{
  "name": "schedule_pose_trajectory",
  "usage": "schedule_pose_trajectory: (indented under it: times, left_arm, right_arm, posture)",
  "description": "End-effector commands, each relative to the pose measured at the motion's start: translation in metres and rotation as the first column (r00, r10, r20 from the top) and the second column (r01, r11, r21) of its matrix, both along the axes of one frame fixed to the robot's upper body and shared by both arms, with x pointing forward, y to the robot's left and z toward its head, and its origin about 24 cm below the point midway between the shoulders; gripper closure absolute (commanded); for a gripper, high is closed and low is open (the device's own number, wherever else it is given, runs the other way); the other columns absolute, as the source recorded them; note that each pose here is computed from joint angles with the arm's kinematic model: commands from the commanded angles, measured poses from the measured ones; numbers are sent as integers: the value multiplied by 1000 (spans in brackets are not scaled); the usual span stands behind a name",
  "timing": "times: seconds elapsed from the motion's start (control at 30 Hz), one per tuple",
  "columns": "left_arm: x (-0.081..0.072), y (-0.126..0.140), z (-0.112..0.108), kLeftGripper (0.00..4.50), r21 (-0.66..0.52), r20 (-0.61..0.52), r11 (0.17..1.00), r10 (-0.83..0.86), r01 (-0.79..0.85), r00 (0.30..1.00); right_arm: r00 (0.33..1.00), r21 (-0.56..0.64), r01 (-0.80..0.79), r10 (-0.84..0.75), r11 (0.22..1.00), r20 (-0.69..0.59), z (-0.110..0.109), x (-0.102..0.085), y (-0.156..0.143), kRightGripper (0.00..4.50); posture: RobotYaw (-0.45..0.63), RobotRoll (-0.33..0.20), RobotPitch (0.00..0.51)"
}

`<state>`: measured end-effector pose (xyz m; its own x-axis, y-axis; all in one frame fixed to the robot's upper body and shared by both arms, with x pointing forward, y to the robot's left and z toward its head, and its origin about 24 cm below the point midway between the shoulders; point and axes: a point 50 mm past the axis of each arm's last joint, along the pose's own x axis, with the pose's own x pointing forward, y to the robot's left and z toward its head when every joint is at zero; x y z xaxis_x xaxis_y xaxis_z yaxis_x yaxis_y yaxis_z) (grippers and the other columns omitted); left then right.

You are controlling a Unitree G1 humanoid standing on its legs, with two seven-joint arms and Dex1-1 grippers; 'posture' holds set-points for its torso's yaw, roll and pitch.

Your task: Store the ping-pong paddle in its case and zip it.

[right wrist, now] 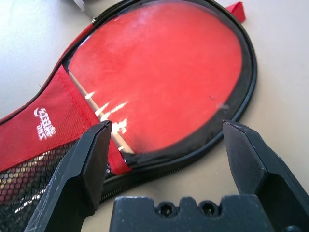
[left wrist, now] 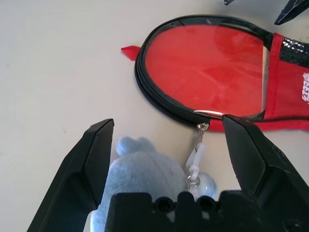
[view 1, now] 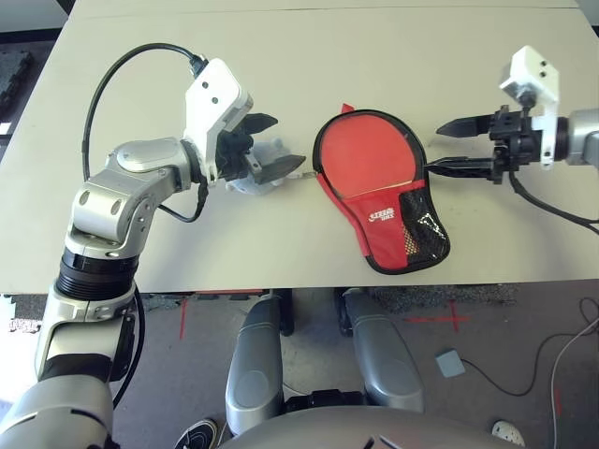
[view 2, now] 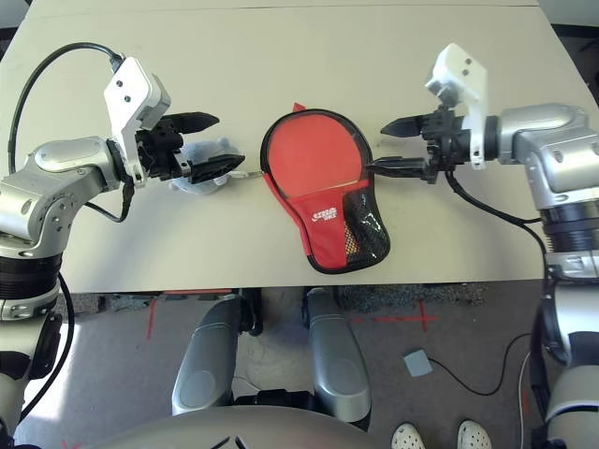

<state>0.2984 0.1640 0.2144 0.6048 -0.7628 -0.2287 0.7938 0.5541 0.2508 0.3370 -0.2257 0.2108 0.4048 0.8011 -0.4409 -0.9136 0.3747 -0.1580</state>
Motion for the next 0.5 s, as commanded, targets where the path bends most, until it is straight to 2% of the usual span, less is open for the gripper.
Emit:
schedule_pose_trajectory:
  times: [0.03,0.23,0.5]
  left_arm:
    - [-4,6,-7,0,27,-38,1000,5,-4,999]
    - [-4,14,-11,0,53,-57,998,36,-33,998]
    - [0,27,-12,0,68,-60,994,85,-81,995]
  right_arm:
    - [1000,-28,-16,16,999,-3,-13,8,9,22]
    - [1000,-62,-1,2,998,8,-28,16,13,22]
    - [1000,-110,-6,7,994,10,-40,15,12,22]
  posture:
    - [-27,0,289]
    - [-13,0,276]
    - [-13,0,265]
